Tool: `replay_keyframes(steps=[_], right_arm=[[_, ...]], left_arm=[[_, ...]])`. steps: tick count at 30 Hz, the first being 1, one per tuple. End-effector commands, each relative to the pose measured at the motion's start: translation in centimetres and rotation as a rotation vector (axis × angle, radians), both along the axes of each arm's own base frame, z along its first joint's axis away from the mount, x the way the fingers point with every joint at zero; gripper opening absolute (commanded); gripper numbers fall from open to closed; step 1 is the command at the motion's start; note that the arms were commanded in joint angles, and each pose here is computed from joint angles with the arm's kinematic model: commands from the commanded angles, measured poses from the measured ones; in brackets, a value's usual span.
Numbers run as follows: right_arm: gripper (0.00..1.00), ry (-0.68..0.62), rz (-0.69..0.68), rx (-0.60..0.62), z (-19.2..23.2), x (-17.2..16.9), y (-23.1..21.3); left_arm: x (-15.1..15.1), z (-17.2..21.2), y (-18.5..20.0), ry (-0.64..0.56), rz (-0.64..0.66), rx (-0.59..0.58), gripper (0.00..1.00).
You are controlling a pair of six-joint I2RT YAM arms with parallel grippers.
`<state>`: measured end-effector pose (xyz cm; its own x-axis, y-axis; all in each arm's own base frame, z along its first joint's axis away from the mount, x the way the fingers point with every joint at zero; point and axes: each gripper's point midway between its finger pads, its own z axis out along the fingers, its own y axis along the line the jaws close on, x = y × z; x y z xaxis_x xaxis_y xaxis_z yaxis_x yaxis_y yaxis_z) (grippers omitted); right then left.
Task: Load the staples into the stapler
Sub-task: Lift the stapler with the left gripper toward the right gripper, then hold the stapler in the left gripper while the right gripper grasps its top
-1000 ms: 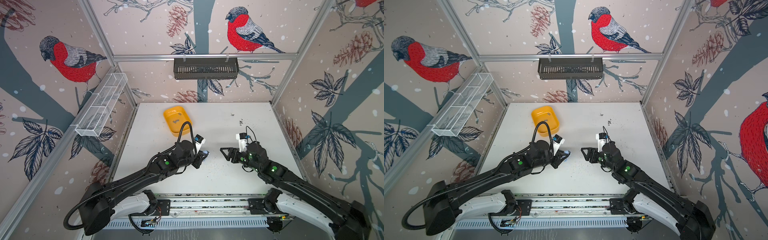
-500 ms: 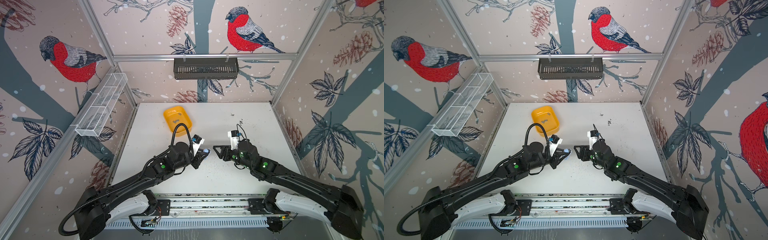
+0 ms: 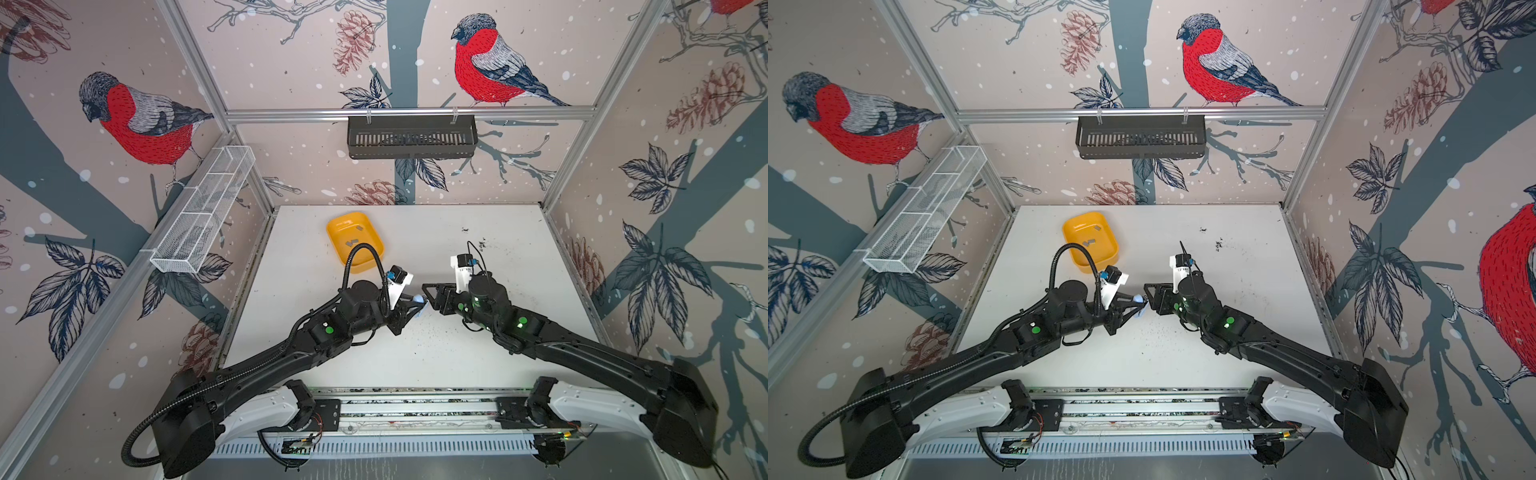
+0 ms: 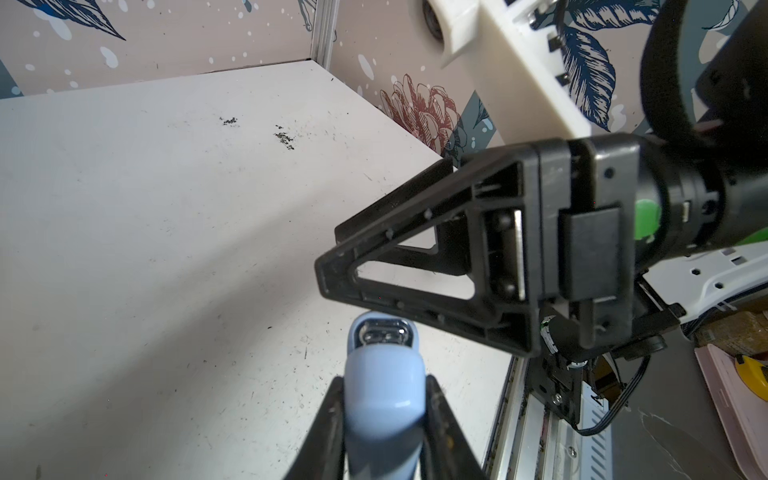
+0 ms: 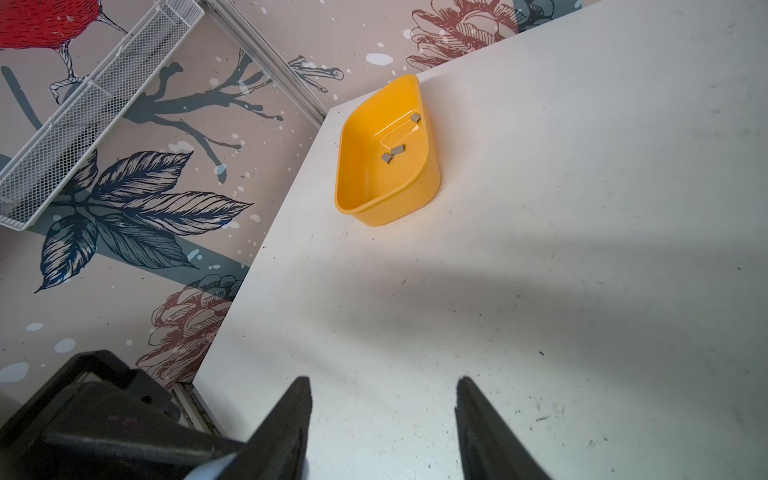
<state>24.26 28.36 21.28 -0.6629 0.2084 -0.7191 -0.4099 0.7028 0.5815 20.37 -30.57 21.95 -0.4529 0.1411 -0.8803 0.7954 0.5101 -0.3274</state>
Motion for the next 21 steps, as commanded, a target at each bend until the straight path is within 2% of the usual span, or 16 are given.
replay_keyframes(steps=[1,15,21], right_arm=[[0.57,-0.038,0.017,0.008,0.8,0.0,0.6],[0.51,0.018,-0.038,-0.113,-2.1,0.4,-0.4],[0.52,-0.001,-0.033,-0.092,-1.4,0.2,-0.3]], left_arm=[[0.3,1.7,-0.6,-0.021,-0.004,-0.057,0.0],[0.5,3.4,-0.3,-0.051,0.021,-0.111,0.0],[0.4,3.5,-0.1,-0.052,0.021,-0.114,0.0]])
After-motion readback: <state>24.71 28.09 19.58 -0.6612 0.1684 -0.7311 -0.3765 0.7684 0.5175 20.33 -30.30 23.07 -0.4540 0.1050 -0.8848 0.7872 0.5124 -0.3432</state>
